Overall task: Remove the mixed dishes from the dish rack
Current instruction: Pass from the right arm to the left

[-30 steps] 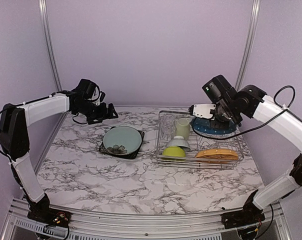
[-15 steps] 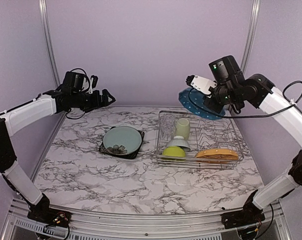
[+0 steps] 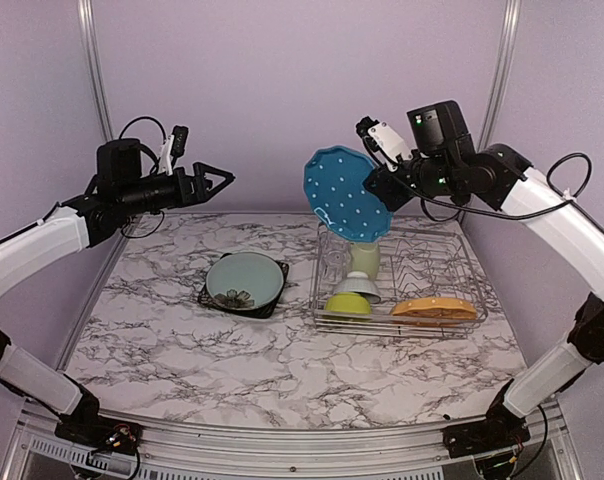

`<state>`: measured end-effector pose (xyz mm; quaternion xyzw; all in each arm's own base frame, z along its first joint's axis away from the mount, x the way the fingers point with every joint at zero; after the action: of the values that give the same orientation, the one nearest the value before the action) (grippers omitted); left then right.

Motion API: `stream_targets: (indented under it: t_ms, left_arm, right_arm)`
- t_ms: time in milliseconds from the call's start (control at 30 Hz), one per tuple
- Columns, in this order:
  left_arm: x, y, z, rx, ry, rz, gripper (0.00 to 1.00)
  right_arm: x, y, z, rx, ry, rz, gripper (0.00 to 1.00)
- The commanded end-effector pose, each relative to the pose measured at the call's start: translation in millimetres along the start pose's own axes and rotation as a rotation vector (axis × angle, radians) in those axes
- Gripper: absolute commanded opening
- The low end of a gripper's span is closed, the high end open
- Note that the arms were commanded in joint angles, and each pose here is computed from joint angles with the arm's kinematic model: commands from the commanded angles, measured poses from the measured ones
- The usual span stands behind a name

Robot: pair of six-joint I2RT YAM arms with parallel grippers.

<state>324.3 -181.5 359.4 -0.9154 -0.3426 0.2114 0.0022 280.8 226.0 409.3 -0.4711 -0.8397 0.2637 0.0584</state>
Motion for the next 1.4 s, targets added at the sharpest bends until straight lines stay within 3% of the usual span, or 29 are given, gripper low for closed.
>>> stream_targets:
  t_ms: [0,200,467,900,1367]
  left_arm:
    - [-19,4,3,0.026,0.014,0.143,0.99]
    - [-28,14,16,0.081,-0.005,0.183,0.98]
    - [-31,32,33,0.134,-0.099,0.207,0.87]
    - [-38,57,46,0.172,-0.180,0.243,0.64]
    - [-39,67,42,0.130,-0.242,0.288,0.34]
  right_arm:
    - [3,-26,-50,-0.317,0.234,-0.160,0.00]
    - [4,-21,-46,-0.349,0.349,-0.301,0.00]
    - [7,-24,-44,-0.409,0.440,-0.410,0.00]
    - [11,-25,-42,-0.418,0.475,-0.488,0.00]
    - [16,-17,-38,-0.406,0.479,-0.541,0.00]
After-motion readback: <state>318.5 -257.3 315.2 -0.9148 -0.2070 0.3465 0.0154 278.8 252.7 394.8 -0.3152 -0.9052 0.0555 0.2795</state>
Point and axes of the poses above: each gripper's point midway between its finger pads, its own y axis out along the fingers, its own x axis along the line the jaws close on, z = x × y, the point moved 9 cm from there along -y, back along the fingers, and after that the axes turned 6 degrees about y, right-handed, at the moved point
